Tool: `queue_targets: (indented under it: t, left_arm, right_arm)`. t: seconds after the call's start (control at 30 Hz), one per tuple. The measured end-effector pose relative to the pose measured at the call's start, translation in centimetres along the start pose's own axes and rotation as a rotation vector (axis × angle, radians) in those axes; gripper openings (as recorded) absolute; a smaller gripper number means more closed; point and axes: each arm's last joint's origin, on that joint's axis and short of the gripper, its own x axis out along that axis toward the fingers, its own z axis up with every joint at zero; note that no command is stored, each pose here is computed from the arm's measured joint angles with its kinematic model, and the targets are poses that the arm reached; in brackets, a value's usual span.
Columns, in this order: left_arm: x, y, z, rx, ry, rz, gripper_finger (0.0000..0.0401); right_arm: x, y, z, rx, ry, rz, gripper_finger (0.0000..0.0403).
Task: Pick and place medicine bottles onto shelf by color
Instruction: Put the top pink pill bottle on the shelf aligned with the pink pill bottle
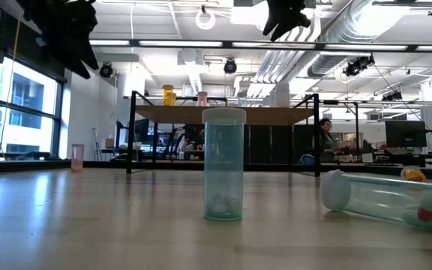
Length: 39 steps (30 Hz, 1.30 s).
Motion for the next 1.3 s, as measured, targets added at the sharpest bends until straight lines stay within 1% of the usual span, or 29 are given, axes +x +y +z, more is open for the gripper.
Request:
queue_targets:
  t: [0.13,0.27,0.33,0.43,0.57,0.7,0.8,1.13,1.3]
  left_arm:
    - [0.9,0.0,-0.9,-0.029,-0.044,-0.031,0.0207]
    - [2.0,-0.5,-1.7,-0.019,-0.052,-0.077,0.0207]
    - [2.9,-0.7,-2.3,-0.018,-0.047,-0.077,0.0207]
    - [4.1,-0.7,-3.3,-0.058,-0.047,-0.033,0.0207]
    - [5.1,-0.5,-4.4,-0.14,-0.042,0.073,0.0207]
    - [5.5,-0.1,-4.7,-0.236,-0.056,0.19,0.0207]
    - [5.9,0.3,-4.6,-0.269,-0.051,0.249,0.0207]
    - [8.5,1.6,-4.1,-0.342,0.077,0.365,0.0207]
    - [9.3,1.8,-4.0,-0.374,0.111,0.379,0.0207]
  right_arm:
    - [0.0,0.0,0.0,-0.003,0.0,0.0,0.0169]
    - [0.0,0.0,0.0,-0.011,0.0,0.0,0.0169]
    - [0.0,0.0,0.0,-0.011,0.0,0.0,0.0169]
    - [0.0,0.0,0.0,-0.011,0.0,0.0,0.0169]
    - [0.1,0.0,0.0,-0.017,0.001,0.0,0.0169]
    - [0.1,0.0,0.0,-0.018,-0.004,0.001,0.0169]
    - [0.1,0.0,0.1,-0.017,-0.014,0.002,0.0169]
    - [0.1,0.0,0.3,-0.016,-0.028,0.003,0.0169]
    - [0.1,0.0,0.3,-0.016,-0.028,0.004,0.0169]
